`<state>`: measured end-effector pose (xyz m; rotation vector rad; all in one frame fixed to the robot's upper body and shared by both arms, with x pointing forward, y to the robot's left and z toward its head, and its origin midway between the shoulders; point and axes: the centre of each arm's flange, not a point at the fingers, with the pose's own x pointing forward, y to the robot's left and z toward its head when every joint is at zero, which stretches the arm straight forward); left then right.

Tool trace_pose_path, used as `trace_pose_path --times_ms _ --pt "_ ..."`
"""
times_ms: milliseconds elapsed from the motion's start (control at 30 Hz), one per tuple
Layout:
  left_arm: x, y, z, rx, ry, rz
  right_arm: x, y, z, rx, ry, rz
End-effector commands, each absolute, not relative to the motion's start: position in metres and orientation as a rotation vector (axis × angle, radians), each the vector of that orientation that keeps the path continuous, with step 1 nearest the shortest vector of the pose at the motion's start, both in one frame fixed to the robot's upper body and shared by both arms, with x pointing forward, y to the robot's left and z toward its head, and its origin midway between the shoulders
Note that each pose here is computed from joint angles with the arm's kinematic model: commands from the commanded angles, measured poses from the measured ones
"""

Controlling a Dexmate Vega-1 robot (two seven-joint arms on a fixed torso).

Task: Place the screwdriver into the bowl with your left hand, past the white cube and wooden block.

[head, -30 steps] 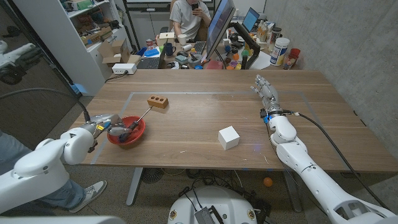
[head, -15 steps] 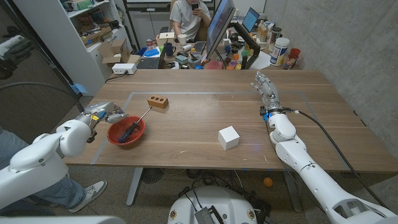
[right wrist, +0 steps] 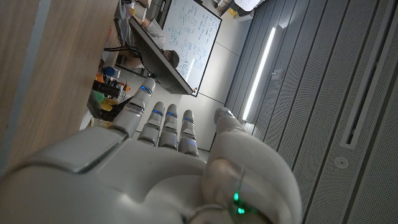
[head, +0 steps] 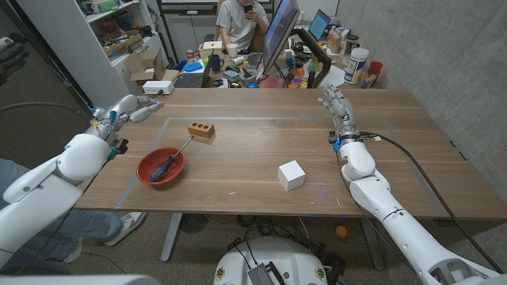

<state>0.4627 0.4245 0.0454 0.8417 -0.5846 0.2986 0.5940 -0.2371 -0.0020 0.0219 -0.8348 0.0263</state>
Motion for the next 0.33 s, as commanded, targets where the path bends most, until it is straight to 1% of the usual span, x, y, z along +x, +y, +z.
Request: trace_pose_path --times_ms 33,200,333 --pt "0.489 0.426 0.077 0.303 -0.814 0.016 0.573 -0.228 0.001 0.012 -0.873 -0.008" --pt "0.494 0.424 0.076 0.249 -0.839 -0.078 0.576 -0.224 0.001 0.026 -0.882 -0.010" --pt "0.491 0.428 0.075 0.270 -0.841 -0.082 0.583 -0.216 0.004 0.031 -0.891 0.007"
